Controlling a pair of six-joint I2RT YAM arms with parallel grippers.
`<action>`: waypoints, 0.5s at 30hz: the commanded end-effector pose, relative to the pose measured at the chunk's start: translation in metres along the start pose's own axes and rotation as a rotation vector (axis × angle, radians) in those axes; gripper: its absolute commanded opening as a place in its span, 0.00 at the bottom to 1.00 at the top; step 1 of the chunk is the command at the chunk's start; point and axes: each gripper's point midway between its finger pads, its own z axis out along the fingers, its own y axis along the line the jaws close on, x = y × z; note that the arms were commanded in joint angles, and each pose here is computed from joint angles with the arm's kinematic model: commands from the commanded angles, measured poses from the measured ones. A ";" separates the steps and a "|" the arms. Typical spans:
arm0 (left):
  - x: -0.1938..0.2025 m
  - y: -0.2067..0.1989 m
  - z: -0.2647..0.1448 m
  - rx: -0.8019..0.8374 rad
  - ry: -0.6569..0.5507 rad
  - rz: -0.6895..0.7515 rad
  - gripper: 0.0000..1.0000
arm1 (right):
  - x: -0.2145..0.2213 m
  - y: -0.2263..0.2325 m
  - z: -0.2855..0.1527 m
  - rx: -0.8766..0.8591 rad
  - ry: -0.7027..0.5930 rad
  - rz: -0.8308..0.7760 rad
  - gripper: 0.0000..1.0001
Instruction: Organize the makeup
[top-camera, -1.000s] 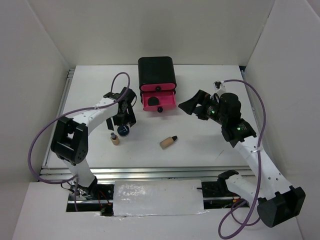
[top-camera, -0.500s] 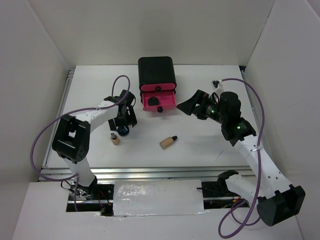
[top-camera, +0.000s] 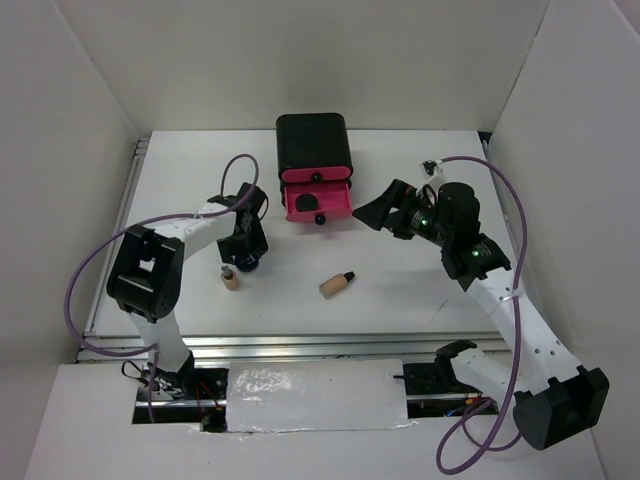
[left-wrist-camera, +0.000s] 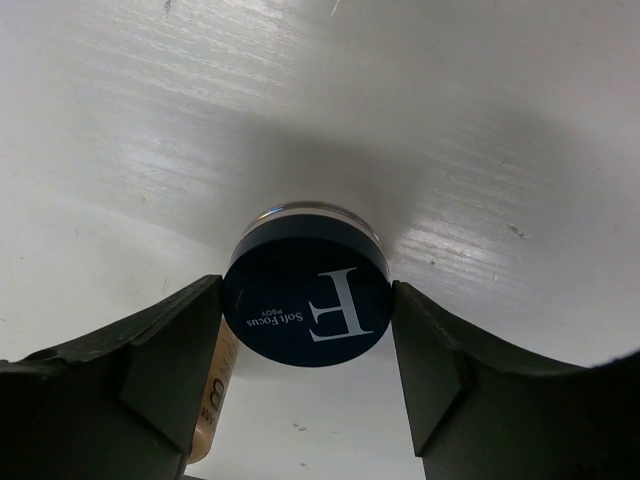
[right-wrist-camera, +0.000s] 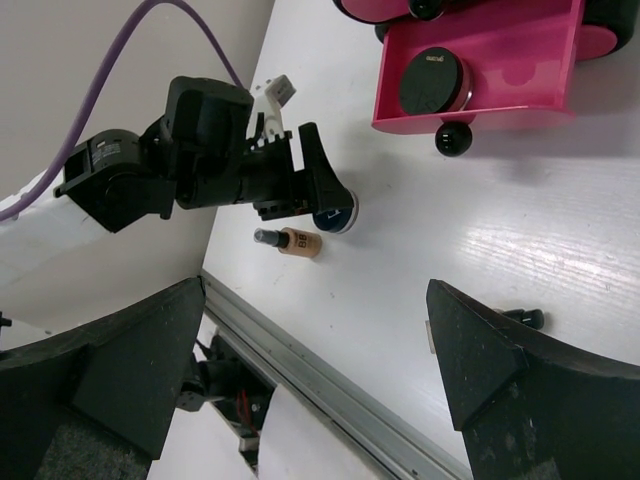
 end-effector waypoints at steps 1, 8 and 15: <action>0.003 0.004 0.014 -0.005 0.022 -0.007 0.78 | -0.018 0.019 -0.001 -0.046 -0.039 -0.038 1.00; 0.002 -0.004 0.020 0.023 0.037 0.008 0.69 | -0.022 0.020 0.000 -0.044 -0.041 -0.040 1.00; -0.006 -0.018 0.018 0.069 0.046 0.025 0.05 | -0.024 0.021 0.002 -0.041 -0.047 -0.042 1.00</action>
